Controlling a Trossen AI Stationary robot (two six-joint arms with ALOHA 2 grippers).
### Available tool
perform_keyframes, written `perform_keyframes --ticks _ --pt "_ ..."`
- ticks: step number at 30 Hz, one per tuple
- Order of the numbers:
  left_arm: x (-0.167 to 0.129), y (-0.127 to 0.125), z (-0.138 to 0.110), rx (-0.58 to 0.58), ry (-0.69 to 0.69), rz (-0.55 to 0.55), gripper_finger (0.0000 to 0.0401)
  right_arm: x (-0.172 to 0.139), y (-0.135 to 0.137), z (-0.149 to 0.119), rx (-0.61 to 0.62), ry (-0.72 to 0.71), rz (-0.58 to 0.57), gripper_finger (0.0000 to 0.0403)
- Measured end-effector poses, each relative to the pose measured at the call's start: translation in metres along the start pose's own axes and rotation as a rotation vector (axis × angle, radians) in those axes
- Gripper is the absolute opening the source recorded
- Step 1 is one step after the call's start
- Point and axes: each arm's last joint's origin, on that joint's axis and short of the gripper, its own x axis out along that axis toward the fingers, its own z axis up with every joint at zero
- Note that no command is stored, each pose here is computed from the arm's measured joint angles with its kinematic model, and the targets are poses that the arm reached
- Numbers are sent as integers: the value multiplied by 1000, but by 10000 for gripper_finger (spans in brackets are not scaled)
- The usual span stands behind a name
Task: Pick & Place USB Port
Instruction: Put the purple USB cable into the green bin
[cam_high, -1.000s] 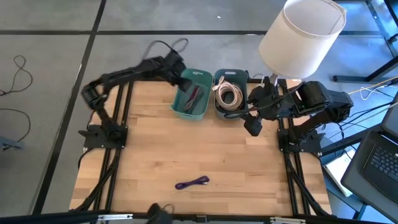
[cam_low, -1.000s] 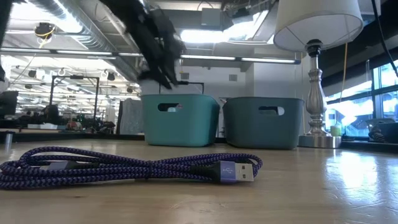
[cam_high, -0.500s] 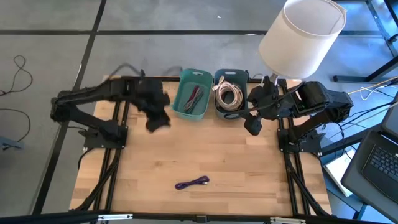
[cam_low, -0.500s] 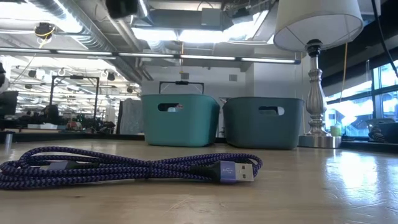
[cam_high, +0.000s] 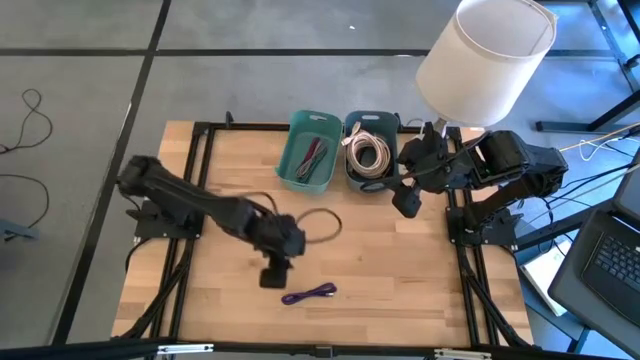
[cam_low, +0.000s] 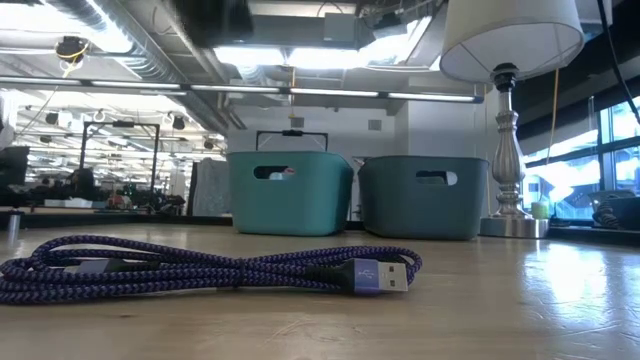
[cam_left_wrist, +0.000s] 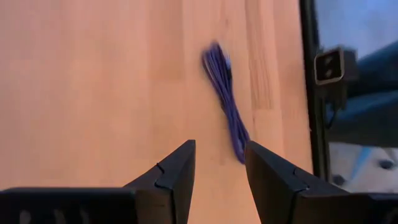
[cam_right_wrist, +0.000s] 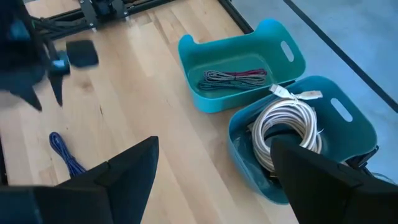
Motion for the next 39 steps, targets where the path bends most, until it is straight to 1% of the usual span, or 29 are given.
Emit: perform_keyframes --ticks 5,7,11,14,17,19,28,35,39 --pt "52 -8 -3 -117 148 -52 135 0 0 0 -20 0 0 312" --pt "66 -11 -1 -136 146 -69 136 0 0 0 -23 0 0 312" --pt "89 -19 8 -137 59 -124 136 0 0 0 -39 -1 0 312" --pt "99 -22 15 -142 -3 -158 136 0 0 0 -46 -1 1 312" --pt "107 -21 15 -157 -9 -148 136 0 0 0 -46 -1 0 312" --pt "113 -20 13 -169 10 -121 136 0 0 0 -47 -1 0 312" --pt "140 -17 6 -229 67 -91 136 0 0 0 -52 2 -1 312" --pt "163 -24 -6 -232 133 -76 136 0 -1 -2 -62 18 -11 312" --pt "171 -26 -11 -229 142 -55 136 0 -1 -2 -64 20 -13 312"
